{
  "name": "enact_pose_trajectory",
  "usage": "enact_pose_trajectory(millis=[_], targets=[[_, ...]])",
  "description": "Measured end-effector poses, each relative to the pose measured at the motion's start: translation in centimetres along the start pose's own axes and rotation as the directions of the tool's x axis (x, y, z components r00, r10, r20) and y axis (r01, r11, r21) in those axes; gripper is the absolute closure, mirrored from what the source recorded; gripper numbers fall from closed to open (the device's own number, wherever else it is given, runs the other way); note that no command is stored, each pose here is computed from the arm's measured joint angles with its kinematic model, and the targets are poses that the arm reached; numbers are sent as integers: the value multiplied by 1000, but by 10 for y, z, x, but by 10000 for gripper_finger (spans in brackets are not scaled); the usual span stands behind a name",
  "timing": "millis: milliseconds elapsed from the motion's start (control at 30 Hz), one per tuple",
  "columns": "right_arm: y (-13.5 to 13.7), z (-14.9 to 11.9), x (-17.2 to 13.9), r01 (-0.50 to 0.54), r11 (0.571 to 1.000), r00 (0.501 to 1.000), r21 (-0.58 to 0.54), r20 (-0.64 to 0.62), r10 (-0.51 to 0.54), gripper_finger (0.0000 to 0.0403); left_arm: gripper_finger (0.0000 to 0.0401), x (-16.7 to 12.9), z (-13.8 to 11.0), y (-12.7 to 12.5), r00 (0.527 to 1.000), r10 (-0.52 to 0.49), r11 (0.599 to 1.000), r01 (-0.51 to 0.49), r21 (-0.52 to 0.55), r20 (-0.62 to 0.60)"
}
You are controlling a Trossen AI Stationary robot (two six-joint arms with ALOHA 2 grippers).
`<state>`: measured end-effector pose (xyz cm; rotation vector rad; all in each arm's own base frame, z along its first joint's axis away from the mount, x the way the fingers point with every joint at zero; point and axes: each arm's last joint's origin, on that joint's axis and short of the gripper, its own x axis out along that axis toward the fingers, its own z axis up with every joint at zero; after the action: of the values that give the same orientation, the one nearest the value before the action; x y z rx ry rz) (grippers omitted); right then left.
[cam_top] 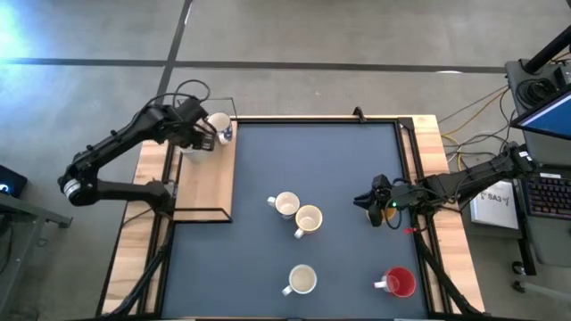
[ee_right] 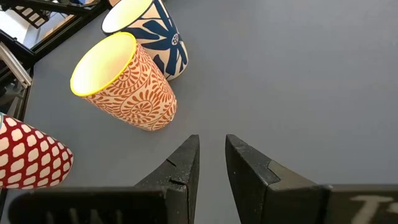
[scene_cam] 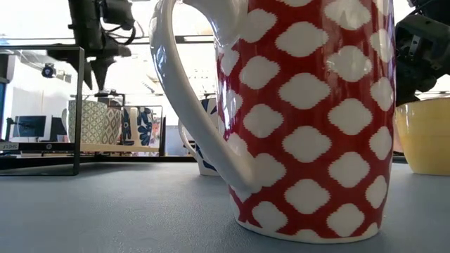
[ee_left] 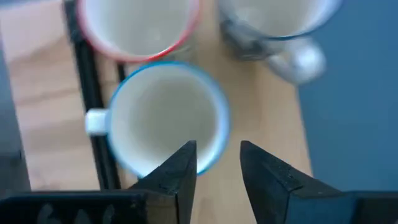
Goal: Place coffee mugs
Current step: Put the blue patterned mug on the shelf
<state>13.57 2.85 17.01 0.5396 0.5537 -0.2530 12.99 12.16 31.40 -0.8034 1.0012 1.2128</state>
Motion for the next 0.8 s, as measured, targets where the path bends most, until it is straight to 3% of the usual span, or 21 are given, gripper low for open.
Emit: enact_pose_trajectory(millis=[300, 567, 633, 700, 800], targets=[[0, 0, 0, 0, 1000, 1000, 0, 0, 0, 335, 281, 1, -1, -42, 996, -92, 947, 80, 312, 21], [0, 0, 0, 0, 1000, 1000, 0, 0, 0, 335, 283, 4, -30, -100, 973, -232, 877, 208, 434, 2], [0, 0, 0, 0, 1000, 1000, 0, 0, 0, 335, 283, 5, -42, -118, 963, -268, 831, 235, 503, -7], [0, 0, 0, 0, 1000, 1000, 0, 0, 0, 335, 283, 5, -57, -136, 956, -291, 759, 248, 602, -26], [0, 0, 0, 0, 1000, 1000, 0, 0, 0, 335, 283, 4, -79, -157, 948, -313, 599, 244, 763, -57]])
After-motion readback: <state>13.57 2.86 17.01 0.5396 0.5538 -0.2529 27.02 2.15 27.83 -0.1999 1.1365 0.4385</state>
